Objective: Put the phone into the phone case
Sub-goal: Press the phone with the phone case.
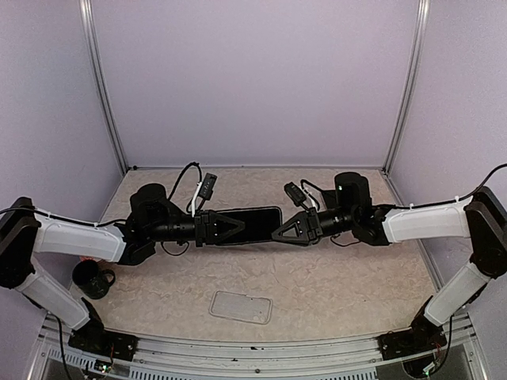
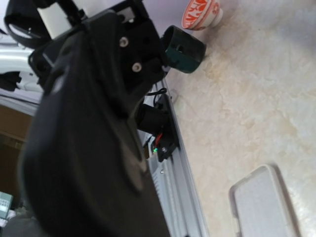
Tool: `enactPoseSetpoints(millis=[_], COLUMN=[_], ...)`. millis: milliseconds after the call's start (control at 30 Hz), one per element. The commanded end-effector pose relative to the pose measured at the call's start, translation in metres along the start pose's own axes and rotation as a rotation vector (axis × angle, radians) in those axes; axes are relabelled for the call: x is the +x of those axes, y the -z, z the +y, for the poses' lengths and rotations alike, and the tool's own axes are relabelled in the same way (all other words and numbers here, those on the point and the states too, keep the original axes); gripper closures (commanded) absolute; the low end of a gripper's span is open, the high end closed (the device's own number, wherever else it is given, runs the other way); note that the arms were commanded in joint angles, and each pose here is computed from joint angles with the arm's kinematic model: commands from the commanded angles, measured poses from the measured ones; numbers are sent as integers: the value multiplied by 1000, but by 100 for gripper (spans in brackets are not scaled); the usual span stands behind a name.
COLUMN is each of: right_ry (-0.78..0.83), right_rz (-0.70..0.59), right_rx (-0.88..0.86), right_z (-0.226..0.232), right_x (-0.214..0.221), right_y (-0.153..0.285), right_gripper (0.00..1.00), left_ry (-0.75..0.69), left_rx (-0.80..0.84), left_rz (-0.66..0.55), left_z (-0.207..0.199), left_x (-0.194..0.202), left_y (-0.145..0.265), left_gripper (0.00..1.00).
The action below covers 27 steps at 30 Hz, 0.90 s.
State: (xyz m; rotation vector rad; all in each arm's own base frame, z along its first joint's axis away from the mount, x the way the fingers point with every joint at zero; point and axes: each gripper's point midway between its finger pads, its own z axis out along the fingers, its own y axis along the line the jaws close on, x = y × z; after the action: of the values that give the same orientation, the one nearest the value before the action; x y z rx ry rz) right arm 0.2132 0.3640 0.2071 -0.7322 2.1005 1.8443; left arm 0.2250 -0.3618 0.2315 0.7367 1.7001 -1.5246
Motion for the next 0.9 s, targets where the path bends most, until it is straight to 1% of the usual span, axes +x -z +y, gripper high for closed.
enactPoseSetpoints(millis=[0,67,133,300,467,500,533,633,733,867], right_ry=[6,-10,-28,-47,-32,-25,-19,24,82,176], right_rz=[-3,-5,-6,-17,-17,-15,-13,-7,5,25], right_rx=[-36,-34,-31,-64,-63,-50,-27,88,183,240], right_z=[9,8,6,10,15,15,13,0,-7,-4], right_x=[-6,-7,-7,-9,-14,-14,-16,-19,-20,-19], right_y=[-5,-5,-6,-6,-6,-6,-6,-4,1,10], right_gripper=[88,96,100,100,100,93,83,63,49,36], left_ry=[-125,-144,-168,-228,-217,-212,-203,-181,-159,-124], left_rx=[22,0,-19,-52,-61,-63,-64,-66,-70,-66], left_rz=[-56,-58,-66,-74,-64,-62,-60,-52,-47,-37], left_z=[-22,-22,-23,-29,-27,-26,-25,-22,-19,-14], left_x=[-22,-22,-24,-26,-23,-22,-21,-18,-18,-16], left_y=[2,2,3,5,5,5,4,3,4,4], left_gripper=[100,100,100,100,100,100,100,100,100,100])
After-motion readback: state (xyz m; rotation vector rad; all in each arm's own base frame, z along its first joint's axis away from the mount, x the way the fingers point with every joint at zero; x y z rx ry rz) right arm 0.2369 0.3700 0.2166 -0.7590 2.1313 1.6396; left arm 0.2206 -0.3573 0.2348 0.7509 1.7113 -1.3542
